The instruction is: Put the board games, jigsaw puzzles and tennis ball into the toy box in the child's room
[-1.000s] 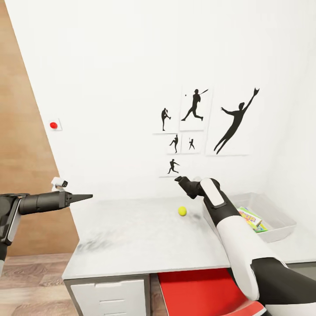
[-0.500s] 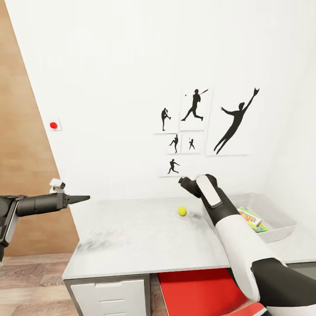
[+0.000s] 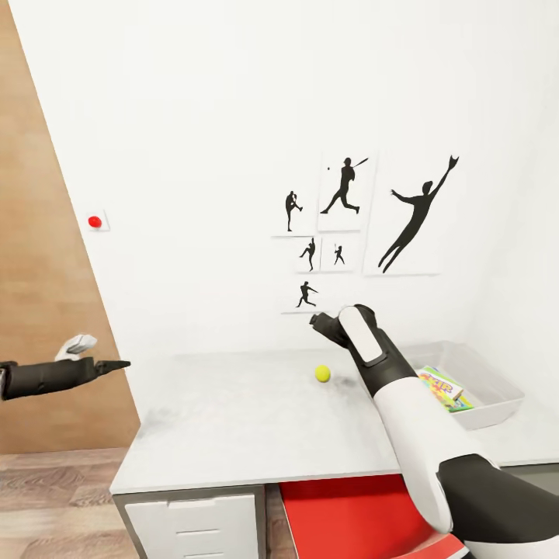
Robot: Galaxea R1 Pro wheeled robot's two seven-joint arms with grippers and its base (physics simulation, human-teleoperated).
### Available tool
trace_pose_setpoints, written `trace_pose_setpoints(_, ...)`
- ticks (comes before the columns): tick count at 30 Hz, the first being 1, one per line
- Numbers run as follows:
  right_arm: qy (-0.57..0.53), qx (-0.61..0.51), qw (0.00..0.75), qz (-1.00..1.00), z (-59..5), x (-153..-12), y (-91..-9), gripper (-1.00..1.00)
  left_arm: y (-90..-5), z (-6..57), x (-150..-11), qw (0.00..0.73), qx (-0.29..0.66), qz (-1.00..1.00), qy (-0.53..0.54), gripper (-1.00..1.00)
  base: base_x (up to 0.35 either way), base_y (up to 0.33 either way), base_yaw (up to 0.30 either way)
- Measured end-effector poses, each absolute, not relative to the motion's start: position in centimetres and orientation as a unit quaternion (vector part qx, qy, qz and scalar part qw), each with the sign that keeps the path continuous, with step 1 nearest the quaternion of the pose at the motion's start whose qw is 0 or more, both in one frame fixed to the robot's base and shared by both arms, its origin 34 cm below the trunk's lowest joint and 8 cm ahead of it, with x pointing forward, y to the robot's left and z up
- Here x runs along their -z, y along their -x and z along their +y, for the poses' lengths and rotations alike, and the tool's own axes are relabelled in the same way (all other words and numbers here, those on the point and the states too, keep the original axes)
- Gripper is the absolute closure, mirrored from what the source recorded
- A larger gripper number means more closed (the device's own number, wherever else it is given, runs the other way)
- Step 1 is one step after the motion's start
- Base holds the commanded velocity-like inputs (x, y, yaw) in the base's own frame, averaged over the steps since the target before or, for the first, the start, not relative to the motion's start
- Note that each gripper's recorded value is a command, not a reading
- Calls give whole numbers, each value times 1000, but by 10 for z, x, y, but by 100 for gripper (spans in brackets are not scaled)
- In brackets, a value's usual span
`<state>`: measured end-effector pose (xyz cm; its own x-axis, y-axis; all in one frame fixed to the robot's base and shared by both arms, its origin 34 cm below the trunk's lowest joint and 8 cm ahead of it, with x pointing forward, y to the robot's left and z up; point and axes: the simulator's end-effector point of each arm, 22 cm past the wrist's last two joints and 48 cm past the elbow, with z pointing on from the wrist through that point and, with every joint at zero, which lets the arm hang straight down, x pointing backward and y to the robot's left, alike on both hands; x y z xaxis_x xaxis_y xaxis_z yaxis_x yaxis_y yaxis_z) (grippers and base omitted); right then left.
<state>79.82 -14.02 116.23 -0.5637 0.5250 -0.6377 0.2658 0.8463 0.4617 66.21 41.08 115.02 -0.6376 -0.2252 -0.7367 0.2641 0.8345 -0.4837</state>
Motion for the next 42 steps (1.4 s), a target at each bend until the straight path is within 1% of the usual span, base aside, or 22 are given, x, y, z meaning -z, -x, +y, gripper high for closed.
trace_pose_setpoints(9, -225, -159, 406, 871, -139, -1161, -797, -100, -662, 435, -1105, 419, 272, 866, 6, -100, 0, 0, 0)
trace_pose_setpoints(18, -225, -158, 401, 874, -138, -1153, -799, -100, -661, 461, -1095, 425, 251, 869, 22, -100, 0, 0, 0)
trace_pose_setpoints(31, -202, -151, 375, 892, -133, -1136, -797, -100, -662, 466, -1084, 417, 247, 875, 25, -100, 0, 0, 0)
trace_pose_setpoints(38, -174, -150, 380, 896, -126, -1168, -808, -100, -663, 468, -1079, 413, 245, 877, 27, -100, 0, 0, 0)
trace_pose_setpoints(42, -154, -129, 376, 905, -120, -1189, -810, -100, -662, 473, -1077, 411, 242, 879, 29, -100, 0, 0, 0)
